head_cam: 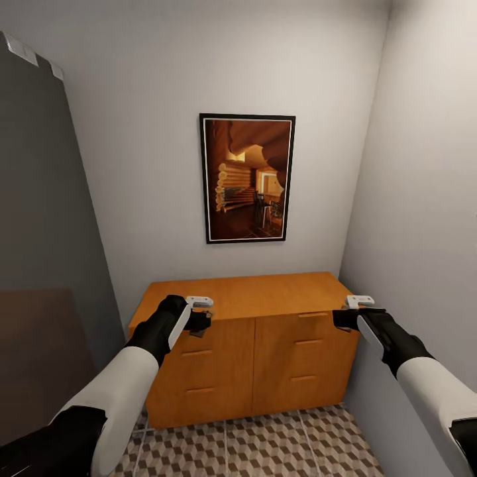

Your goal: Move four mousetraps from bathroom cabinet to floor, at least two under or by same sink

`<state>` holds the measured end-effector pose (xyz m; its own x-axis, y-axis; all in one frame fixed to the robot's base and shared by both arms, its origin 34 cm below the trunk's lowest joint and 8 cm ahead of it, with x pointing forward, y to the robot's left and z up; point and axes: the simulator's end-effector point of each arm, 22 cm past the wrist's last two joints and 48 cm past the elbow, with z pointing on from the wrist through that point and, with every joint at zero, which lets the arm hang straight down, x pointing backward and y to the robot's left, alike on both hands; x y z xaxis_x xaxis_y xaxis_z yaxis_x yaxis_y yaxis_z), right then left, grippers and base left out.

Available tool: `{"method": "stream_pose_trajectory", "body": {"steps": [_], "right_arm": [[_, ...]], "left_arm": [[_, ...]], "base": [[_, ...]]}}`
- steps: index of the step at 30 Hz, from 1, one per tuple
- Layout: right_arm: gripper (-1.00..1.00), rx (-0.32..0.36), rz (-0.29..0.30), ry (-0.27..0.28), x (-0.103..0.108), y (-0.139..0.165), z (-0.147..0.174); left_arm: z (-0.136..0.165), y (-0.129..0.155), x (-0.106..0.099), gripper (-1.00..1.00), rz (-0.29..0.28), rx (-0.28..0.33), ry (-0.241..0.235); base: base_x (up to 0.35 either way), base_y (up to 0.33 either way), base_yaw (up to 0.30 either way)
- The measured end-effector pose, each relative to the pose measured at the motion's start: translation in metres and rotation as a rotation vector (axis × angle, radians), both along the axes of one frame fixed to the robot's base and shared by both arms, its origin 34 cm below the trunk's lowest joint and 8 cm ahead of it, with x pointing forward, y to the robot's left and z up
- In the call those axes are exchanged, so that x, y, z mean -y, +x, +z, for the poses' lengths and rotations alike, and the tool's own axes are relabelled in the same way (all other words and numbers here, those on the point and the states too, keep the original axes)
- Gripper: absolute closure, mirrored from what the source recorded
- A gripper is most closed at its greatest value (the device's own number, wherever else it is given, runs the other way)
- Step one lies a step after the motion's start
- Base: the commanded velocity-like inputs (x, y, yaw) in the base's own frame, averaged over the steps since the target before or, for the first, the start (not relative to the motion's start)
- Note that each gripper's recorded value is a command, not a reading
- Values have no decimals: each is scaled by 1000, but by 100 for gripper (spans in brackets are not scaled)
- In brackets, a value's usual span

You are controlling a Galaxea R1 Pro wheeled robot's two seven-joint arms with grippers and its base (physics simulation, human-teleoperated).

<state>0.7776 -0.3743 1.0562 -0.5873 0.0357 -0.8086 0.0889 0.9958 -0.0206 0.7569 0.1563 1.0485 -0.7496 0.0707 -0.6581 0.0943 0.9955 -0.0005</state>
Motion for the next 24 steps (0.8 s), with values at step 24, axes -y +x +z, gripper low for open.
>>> {"method": "stream_pose_trajectory", "body": {"steps": [24], "right_arm": [[100, 7, 1, -2, 0, 2, 1]], "left_arm": [[-4, -1, 0, 100, 0, -10, 0]], "base": [[-204, 0, 0]]}}
